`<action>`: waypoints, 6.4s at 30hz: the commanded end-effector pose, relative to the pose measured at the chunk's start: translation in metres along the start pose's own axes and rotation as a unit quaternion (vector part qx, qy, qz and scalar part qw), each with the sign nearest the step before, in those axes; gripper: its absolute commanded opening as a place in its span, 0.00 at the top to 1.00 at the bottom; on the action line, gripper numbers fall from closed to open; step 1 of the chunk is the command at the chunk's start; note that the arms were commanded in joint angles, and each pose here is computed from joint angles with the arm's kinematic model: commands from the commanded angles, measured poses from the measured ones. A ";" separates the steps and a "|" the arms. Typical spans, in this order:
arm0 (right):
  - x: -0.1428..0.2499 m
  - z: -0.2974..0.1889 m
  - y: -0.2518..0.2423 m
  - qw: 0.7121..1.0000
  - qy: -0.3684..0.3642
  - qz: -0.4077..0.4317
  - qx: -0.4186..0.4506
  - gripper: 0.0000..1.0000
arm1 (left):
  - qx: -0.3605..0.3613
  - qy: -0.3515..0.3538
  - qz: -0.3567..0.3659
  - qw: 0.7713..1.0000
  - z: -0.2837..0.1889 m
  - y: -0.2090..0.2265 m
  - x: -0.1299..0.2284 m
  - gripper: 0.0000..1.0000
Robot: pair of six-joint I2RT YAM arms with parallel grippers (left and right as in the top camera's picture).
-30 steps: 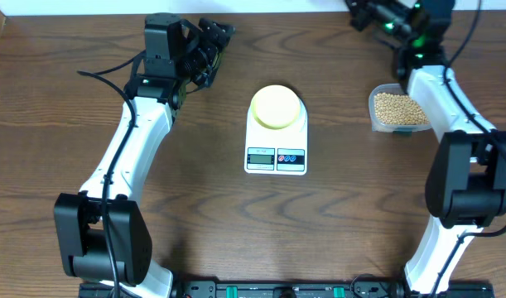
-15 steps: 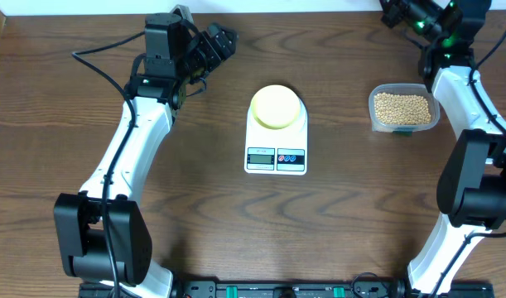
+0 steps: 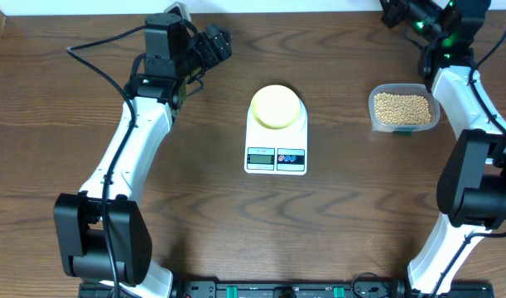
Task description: Scoop item into bowl and weigh 50g on scale
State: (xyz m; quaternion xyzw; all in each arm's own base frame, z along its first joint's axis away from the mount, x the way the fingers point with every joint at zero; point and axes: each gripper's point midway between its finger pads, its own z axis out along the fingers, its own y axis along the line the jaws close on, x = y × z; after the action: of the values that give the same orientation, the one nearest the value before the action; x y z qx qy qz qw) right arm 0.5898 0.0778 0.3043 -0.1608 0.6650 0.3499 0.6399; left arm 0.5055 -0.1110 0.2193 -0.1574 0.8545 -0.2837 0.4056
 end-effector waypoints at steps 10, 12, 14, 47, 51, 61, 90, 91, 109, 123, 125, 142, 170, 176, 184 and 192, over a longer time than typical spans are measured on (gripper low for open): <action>0.011 0.007 0.003 1.000 0.027 0.010 0.011 0.99 | 0.003 -0.017 0.049 0.999 -0.007 -0.008 -0.011 0.14; 0.016 0.009 0.004 0.999 0.034 0.017 0.010 0.99 | 0.000 -0.019 0.051 0.999 -0.007 -0.007 -0.012 0.14; 0.017 0.011 0.007 0.999 0.036 0.019 0.007 0.99 | -0.009 -0.022 0.050 0.998 -0.007 -0.004 -0.013 0.14; 0.019 0.007 0.003 0.999 0.042 0.018 0.010 0.99 | -0.029 0.009 0.041 0.999 -0.007 0.006 0.002 0.13; 0.021 0.007 0.007 0.998 0.046 0.034 0.000 0.99 | -0.037 0.020 0.041 0.998 -0.008 0.011 0.008 0.13; 0.021 0.011 0.012 0.997 0.045 0.054 -0.005 0.99 | -0.019 0.063 0.128 0.990 -0.009 0.009 0.025 0.13; 0.041 0.013 0.015 0.995 0.079 0.067 -0.002 0.99 | -0.051 0.076 0.315 0.945 -0.055 -0.060 0.080 0.13; 0.042 0.013 0.015 0.995 0.081 0.064 -0.002 0.99 | -0.053 0.077 0.320 0.943 -0.055 -0.062 0.083 0.13; 0.045 0.013 0.015 0.996 0.085 0.041 -0.003 0.99 | -0.076 0.136 0.351 0.923 -0.057 -0.055 0.122 0.13; 0.031 0.015 0.019 0.997 0.059 -0.045 -0.015 0.99 | -0.112 0.168 0.370 0.907 -0.054 -0.042 0.143 0.13; 0.028 0.016 0.019 0.997 0.054 -0.050 -0.016 0.99 | -0.114 0.174 0.370 0.905 -0.053 -0.040 0.146 0.13; 0.026 0.016 0.014 0.997 0.049 -0.058 -0.002 0.99 | -0.120 0.242 0.401 0.875 -0.042 -0.028 0.197 0.13; 0.026 0.016 0.014 0.996 0.049 -0.079 -0.003 0.99 | -0.165 0.323 0.386 0.848 -0.027 0.006 0.248 0.13; 0.033 0.016 0.014 0.996 0.061 -0.067 -0.003 0.99 | -0.166 0.333 0.391 0.842 -0.024 0.008 0.257 0.13; 0.034 0.017 0.015 0.996 0.064 -0.064 -0.003 0.99 | -0.176 0.349 0.392 0.833 -0.018 0.018 0.268 0.13; 0.036 0.017 0.015 0.996 0.066 -0.062 -0.003 0.99 | -0.177 0.351 0.392 0.832 -0.010 0.022 0.273 0.13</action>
State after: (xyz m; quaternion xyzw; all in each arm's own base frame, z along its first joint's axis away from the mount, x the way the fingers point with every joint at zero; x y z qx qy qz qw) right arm 0.5878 0.1034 0.2642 -0.2142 0.7030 0.3054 0.6056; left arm 0.3293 -0.2299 0.0564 0.2327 0.9639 0.0053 0.1292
